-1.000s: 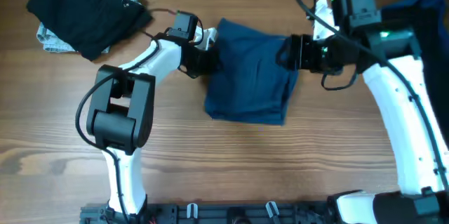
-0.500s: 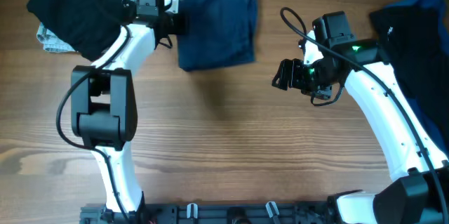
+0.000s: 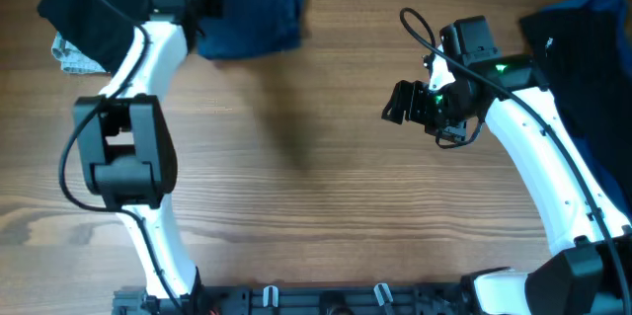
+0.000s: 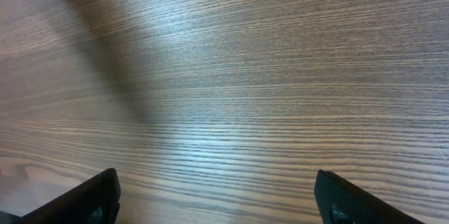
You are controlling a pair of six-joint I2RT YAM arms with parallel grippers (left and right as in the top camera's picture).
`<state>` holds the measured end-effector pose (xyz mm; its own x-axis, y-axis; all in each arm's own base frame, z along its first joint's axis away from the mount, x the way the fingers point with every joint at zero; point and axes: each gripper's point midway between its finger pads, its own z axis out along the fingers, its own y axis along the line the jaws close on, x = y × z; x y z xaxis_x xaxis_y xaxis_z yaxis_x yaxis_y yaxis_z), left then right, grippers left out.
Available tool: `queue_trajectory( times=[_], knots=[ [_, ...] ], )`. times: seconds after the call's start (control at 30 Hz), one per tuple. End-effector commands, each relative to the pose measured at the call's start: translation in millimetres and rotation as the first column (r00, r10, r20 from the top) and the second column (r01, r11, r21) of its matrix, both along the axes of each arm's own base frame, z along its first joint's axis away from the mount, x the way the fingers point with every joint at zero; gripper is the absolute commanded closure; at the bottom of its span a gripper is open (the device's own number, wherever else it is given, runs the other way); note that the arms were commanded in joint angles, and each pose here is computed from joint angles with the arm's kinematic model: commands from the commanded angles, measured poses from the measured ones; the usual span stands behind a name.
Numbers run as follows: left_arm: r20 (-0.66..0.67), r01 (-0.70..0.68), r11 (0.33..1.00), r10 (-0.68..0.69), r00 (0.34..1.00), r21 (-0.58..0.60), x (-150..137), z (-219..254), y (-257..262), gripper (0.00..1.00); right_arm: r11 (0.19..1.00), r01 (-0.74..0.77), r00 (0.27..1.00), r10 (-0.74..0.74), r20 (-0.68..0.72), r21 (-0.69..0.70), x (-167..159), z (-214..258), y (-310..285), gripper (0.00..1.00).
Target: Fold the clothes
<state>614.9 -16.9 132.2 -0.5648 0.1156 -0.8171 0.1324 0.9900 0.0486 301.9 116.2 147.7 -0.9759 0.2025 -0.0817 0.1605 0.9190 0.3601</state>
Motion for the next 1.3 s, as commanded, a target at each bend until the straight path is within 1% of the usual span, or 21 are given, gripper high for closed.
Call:
queue_trajectory(
  times=[0.0,0.03,0.1,0.23,0.33,0.4,0.47,0.63,0.73,0.83,1.0,1.17,1.27],
  knots=[
    [0.07,-0.043,0.997,0.038,0.997,0.063,12.6,28.6,30.7,0.96,1.0,0.014,1.0,-0.014,-0.007,-0.007,-1.0,-1.9,-0.7,0.1],
    [0.077,-0.059,0.996,0.054,0.996,0.068,13.7,32.0,37.0,0.96,1.0,0.015,1.0,-0.015,-0.008,-0.007,-1.2,-1.9,-0.7,0.1],
    [0.09,-0.076,0.995,0.07,0.993,0.068,15.4,37.6,46.6,0.96,1.0,0.015,1.0,-0.015,-0.008,-0.007,-1.2,-1.9,-0.6,0.05],
    [0.103,-0.107,0.992,0.1,0.99,0.066,16.2,42.4,65.0,0.95,1.0,0.023,1.0,-0.023,-0.011,-0.006,-1.1,-1.9,-0.7,0.0],
    [0.104,-0.128,0.99,0.121,0.987,0.06,16.0,42.6,69.8,0.95,0.999,0.036,0.999,-0.036,-0.012,-0.003,-0.3,-1.8,-0.6,0.0],
    [0.121,-0.197,0.979,0.19,0.974,0.052,16.7,47.2,79.7,0.96,0.999,0.036,0.999,-0.036,-0.012,-0.003,-0.4,-1.8,-0.6,0.0],
    [0.132,-0.242,0.967,0.232,0.964,0.073,16.1,49.9,88.6,0.96,0.999,0.036,0.999,-0.036,-0.014,-0.004,-0.9,-1.9,-0.7,0.01],
    [0.138,-0.302,0.948,0.287,0.948,0.099,13.8,50.8,100.0,0.96,0.999,0.036,0.999,-0.036,-0.015,-0.004,-1.0,-1.9,-0.7,0.0],
    [0.144,-0.353,0.932,0.339,0.93,0.083,12.1,52.6,106.7,0.96,0.999,0.035,0.999,-0.035,-0.015,-0.004,-1.1,-1.9,-0.7,0.0],
    [0.147,-0.36,0.93,0.347,0.926,0.075,9.9,58.2,106.8,0.96,0.999,0.035,0.999,-0.035,-0.016,-0.005,-1.4,-2.0,-0.8,0.01],
    [0.177,-0.374,0.925,0.358,0.917,0.071,4.5,80.7,109.6,0.96,0.999,0.032,0.999,-0.032,-0.015,-0.005,-1.5,-2.0,-0.8,0.01],
    [0.177,-0.431,0.897,0.411,0.895,0.1,-1.1,81.2,124.3,0.96,0.999,0.032,0.999,-0.032,-0.028,-0.009,-4.6,-2.7,-1.5,0.0],
    [0.177,-0.439,0.893,0.418,0.891,0.101,-2.1,81.6,128.8,0.96,1.0,0.025,0.999,-0.025,-0.026,-0.01,-4.7,-2.7,-1.5,0.0]
  ],
)
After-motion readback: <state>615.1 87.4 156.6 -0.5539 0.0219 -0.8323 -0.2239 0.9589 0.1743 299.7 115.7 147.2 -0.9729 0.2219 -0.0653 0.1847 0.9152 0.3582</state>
